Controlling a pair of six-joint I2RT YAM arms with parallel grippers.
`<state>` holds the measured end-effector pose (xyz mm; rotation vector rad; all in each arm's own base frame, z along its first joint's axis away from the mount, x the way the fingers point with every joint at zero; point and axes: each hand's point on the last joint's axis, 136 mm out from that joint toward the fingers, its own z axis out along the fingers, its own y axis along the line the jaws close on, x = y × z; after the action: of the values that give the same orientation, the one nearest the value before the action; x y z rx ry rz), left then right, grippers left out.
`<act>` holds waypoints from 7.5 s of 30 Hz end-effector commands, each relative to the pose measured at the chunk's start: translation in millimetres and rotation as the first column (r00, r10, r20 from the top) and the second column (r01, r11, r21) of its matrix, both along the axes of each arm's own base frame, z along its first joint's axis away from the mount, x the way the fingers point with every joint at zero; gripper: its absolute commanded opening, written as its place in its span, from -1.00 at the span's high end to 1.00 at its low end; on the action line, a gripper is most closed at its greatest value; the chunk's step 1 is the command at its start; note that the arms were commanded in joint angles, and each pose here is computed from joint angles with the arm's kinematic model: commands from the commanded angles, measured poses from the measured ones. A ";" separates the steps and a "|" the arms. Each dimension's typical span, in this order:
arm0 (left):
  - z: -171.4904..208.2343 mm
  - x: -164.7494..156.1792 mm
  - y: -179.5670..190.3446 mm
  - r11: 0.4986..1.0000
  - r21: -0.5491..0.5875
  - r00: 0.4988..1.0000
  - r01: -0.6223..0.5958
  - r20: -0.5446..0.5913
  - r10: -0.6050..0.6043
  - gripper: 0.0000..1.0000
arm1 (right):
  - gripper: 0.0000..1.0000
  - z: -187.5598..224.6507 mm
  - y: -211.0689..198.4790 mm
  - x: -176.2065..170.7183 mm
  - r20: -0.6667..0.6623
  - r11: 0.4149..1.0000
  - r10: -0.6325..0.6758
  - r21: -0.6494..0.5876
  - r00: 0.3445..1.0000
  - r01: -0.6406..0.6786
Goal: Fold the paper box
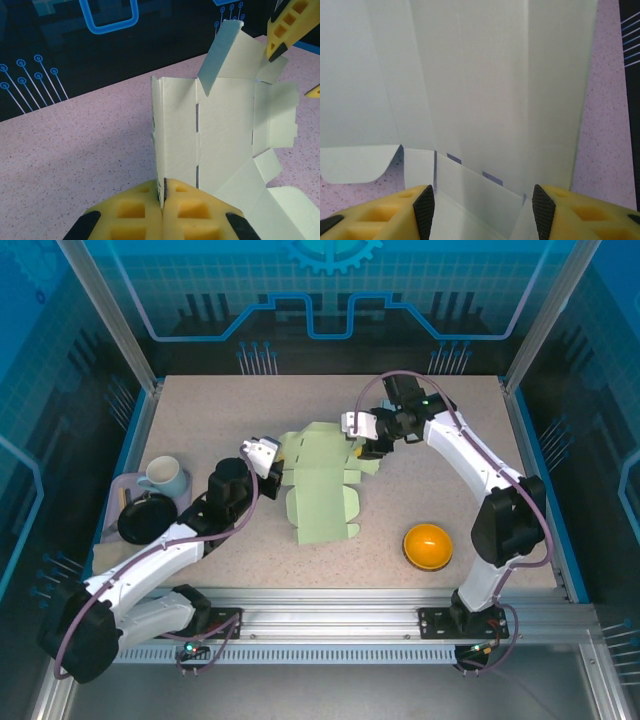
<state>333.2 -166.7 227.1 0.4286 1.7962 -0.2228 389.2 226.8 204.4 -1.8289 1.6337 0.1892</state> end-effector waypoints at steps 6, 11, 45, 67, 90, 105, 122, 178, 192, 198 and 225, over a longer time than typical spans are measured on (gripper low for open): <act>13.6 -1.8 0.1 1.000 -0.017 0.999 -0.003 0.042 0.003 1.00 | -0.19 46.2 -10.0 19.9 0.099 0.992 -0.107 0.081 0.989 0.099; 15.9 -2.6 -0.3 1.000 -0.025 0.999 0.001 0.046 0.000 1.00 | -0.18 36.5 3.1 14.7 0.033 0.996 -0.048 0.074 0.998 0.046; 20.4 -0.7 8.7 0.997 -0.053 0.998 -0.065 0.007 0.065 1.00 | 1.00 16.1 10.2 12.1 -0.029 0.999 0.001 -0.034 1.000 -0.002; 93.0 48.2 -30.2 0.762 -0.515 0.797 -0.392 -0.604 0.002 0.02 | 1.00 13.5 -13.9 6.8 0.008 0.969 -0.188 -0.160 0.982 0.187; -6.1 52.4 -84.0 0.634 -0.434 0.547 -0.640 -0.837 -0.021 -0.01 | 1.00 -4.3 -7.9 3.4 0.001 0.957 -0.274 -0.094 0.962 0.273; 4.5 50.7 -64.8 0.638 -0.425 0.593 -0.642 -0.803 0.061 -0.01 | 1.00 -18.2 1.1 -23.1 0.041 0.968 -0.251 -0.010 0.967 0.252; -73.5 -10.4 -47.3 0.919 -0.344 0.746 -0.191 -0.660 -0.091 0.07 | 1.00 -93.2 -27.4 -29.8 -0.174 0.909 -0.393 -0.223 0.903 0.353; -19.4 -8.7 13.9 0.917 -0.208 0.855 -0.340 -0.473 0.210 -0.03 | 1.00 -45.0 -30.3 13.6 0.330 0.925 -0.285 -0.149 0.900 0.348; -86.1 -14.6 44.7 0.895 -0.217 0.843 -0.389 -0.477 0.251 0.04 | 1.00 -21.9 21.4 5.8 0.664 0.979 0.103 -0.200 0.741 0.043; -115.3 -19.0 38.9 0.906 -0.171 0.814 -0.388 -0.524 0.249 0.04 | 1.00 -37.4 23.3 -0.3 0.709 0.984 0.084 -0.171 0.700 0.055; -144.2 -6.5 -24.4 0.975 -0.114 0.835 -0.192 -0.541 0.101 0.03 | 1.00 -96.1 11.6 -7.8 0.696 0.967 0.080 -0.228 0.714 0.114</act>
<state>317.4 -171.9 67.2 0.0446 2.3821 -0.3442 386.1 230.8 113.1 -1.7402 1.1690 -0.6895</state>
